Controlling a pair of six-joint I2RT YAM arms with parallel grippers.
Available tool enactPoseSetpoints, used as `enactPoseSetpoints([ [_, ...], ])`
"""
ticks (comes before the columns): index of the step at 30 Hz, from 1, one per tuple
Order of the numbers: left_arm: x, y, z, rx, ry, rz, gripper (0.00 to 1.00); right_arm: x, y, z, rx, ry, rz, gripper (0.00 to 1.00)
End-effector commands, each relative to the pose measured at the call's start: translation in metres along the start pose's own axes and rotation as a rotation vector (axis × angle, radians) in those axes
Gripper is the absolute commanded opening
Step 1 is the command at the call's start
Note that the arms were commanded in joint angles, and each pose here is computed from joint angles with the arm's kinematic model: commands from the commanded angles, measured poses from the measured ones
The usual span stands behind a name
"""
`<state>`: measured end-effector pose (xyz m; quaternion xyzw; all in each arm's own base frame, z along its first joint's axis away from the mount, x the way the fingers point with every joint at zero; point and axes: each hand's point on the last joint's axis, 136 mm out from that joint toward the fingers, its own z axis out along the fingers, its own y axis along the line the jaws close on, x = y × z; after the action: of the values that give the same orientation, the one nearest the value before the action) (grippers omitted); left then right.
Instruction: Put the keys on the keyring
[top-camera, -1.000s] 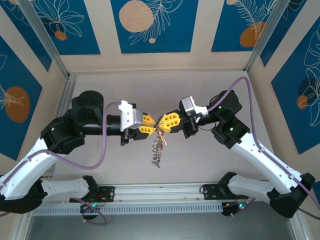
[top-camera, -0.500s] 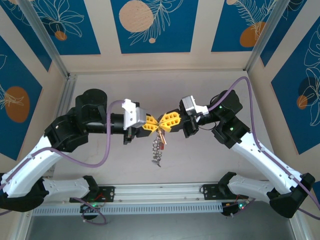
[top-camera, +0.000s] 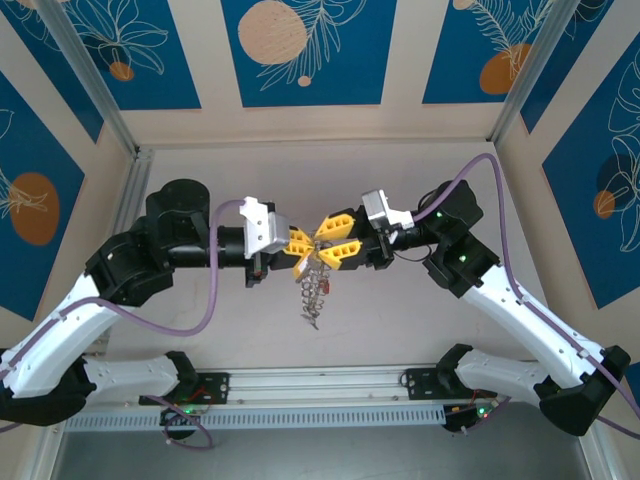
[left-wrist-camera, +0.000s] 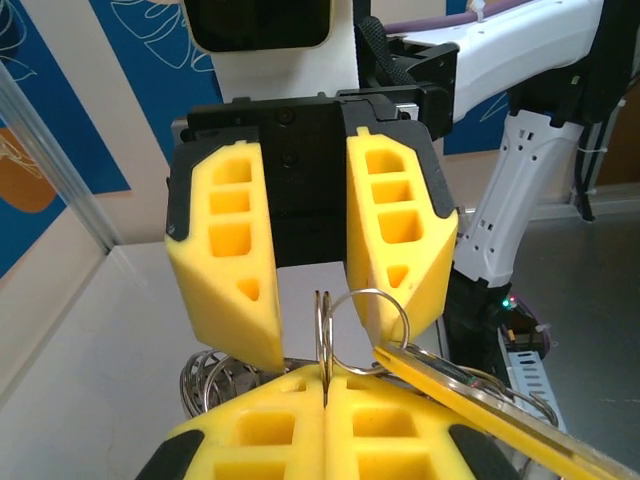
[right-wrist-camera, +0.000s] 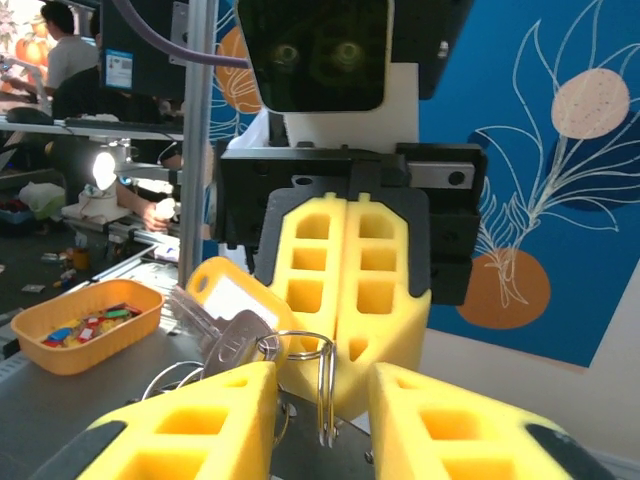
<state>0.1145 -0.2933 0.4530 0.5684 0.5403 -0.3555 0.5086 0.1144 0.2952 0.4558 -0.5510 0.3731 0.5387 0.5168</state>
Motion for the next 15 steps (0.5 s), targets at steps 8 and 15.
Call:
enactPoseSetpoints([
  [8, 0.003, 0.028, -0.006, -0.175, 0.015, 0.07, 0.0, 0.011, -0.029, -0.016, 0.244, 0.049, 0.072, 0.36],
  [15, 0.022, 0.044, -0.002, -0.266, 0.077, 0.098, 0.0, 0.006, -0.026, -0.037, 0.346, 0.076, 0.153, 0.36],
])
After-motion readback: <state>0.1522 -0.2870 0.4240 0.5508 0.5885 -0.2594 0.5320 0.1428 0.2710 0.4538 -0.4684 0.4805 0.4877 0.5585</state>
